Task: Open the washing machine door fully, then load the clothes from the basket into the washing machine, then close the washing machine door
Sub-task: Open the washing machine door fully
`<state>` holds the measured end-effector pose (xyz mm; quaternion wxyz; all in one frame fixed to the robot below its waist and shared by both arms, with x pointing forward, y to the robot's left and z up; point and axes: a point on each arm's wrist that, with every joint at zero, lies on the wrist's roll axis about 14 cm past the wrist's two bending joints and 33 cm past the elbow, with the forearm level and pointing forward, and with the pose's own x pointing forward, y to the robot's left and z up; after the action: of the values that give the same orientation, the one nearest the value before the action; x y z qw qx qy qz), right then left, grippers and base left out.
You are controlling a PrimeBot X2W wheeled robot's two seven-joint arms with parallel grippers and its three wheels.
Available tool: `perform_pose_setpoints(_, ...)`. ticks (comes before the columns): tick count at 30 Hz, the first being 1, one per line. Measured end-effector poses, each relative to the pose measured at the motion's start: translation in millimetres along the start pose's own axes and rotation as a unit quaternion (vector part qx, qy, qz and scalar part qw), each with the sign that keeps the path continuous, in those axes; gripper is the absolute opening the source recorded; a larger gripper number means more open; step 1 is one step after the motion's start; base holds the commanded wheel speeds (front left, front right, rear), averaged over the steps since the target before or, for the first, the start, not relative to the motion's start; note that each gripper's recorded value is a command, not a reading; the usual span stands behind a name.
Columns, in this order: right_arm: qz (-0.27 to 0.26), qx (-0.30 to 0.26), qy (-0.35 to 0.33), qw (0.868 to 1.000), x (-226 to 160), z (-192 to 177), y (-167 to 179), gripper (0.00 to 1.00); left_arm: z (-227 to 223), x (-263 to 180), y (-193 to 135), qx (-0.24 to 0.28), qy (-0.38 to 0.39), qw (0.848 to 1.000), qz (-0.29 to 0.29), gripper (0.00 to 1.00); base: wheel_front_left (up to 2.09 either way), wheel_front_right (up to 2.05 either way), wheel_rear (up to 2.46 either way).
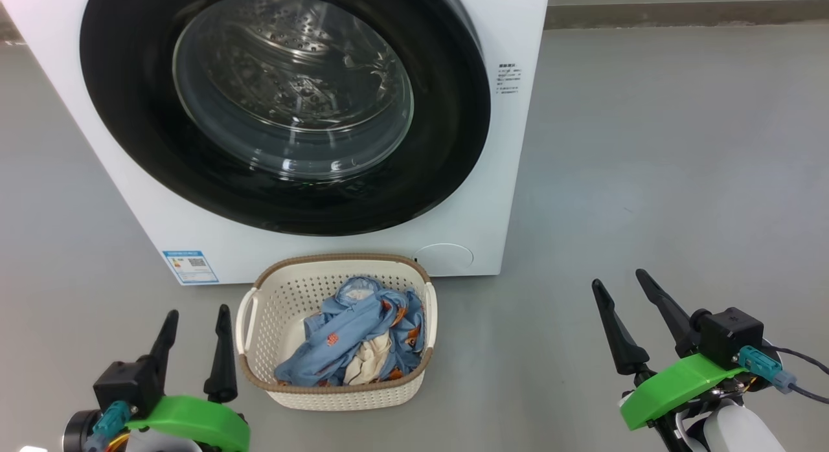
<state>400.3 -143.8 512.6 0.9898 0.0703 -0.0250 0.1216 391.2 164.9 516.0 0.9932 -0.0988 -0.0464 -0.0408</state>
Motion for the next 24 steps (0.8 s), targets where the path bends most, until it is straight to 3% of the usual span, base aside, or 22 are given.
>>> perform_pose_setpoints(24,-0.001,0.001,0.006,1.000,0.6,-4.0,-0.5,1.00,-4.7,-1.0,-0.3,-0.001,0.007,1.000,-0.002,1.00,0.03,0.03,-0.05)
